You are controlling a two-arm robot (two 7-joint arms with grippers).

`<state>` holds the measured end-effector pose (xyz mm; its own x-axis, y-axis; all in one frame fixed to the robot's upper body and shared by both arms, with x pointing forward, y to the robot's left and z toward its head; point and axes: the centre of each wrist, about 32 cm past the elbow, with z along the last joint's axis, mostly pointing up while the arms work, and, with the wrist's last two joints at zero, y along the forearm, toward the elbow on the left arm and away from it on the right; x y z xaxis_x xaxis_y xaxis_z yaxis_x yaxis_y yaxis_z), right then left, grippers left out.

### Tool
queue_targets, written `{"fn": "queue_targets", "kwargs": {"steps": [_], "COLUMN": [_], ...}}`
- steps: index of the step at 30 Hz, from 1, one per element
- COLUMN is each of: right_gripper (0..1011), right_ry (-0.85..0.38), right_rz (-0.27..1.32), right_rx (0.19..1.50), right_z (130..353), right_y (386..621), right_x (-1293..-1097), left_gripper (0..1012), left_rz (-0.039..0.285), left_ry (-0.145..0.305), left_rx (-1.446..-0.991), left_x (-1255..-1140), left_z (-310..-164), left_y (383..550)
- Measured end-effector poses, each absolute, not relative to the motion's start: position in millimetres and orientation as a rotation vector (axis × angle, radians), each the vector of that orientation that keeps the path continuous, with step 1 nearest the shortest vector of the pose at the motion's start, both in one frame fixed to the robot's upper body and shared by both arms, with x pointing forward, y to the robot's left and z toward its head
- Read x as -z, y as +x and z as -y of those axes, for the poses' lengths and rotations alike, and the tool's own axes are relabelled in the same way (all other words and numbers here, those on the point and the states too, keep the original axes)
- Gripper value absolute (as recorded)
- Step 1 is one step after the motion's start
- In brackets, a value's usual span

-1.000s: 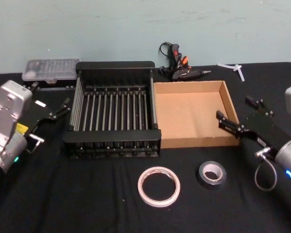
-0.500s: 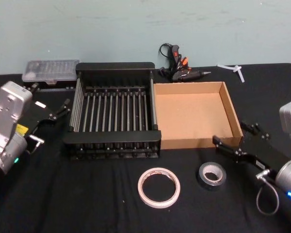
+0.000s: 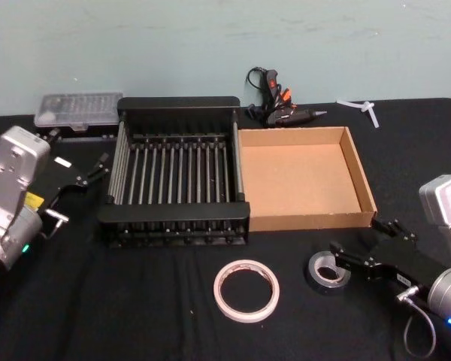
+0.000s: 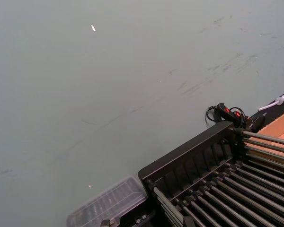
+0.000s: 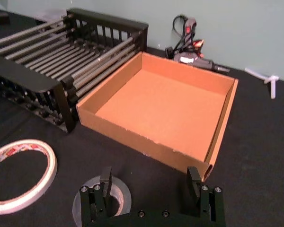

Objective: Pick up the white tape and place it into the black box , Pick up the silver tape and place it into the brown box.

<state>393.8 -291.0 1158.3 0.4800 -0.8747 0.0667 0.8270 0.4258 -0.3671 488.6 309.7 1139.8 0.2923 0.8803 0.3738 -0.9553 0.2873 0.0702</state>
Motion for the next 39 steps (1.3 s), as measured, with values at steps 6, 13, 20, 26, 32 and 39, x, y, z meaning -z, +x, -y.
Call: {"fn": "queue_targets", "kwargs": {"steps": [6, 13, 20, 26, 32, 39], "right_gripper": [1003, 1002, 1002, 1003, 1002, 1002], "right_ry": [-0.413, -0.430, -0.441, -0.450, -0.457, -0.464], "right_rz": [-0.171, -0.187, -0.194, -0.199, -0.204, -0.212], "right_rx": [1.060, 1.053, 1.049, 1.045, 1.044, 1.045], "right_z": [289.1, 287.6, 286.9, 286.3, 285.7, 284.7], "right_y": [395.5, 397.2, 397.4, 396.7, 396.3, 396.6], "right_x": [-1158.7, -1157.3, -1155.7, -1154.1, -1152.0, -1149.0], "left_gripper": [1001, 1001, 1002, 1001, 1001, 1001], "left_rz": [0.285, 0.285, 0.285, 0.285, 0.285, 0.285], "left_ry": [0.304, 0.304, 0.305, 0.304, 0.305, 0.304], "left_rx": [-1.248, -1.248, -1.248, -1.248, -1.248, -1.248], "left_x": [-1139.8, -1139.8, -1139.8, -1139.8, -1139.8, -1139.8], "left_z": [-309.7, -309.7, -309.7, -309.7, -309.7, -309.7], "left_y": [488.6, 488.6, 488.6, 488.6, 488.6, 488.6]}}
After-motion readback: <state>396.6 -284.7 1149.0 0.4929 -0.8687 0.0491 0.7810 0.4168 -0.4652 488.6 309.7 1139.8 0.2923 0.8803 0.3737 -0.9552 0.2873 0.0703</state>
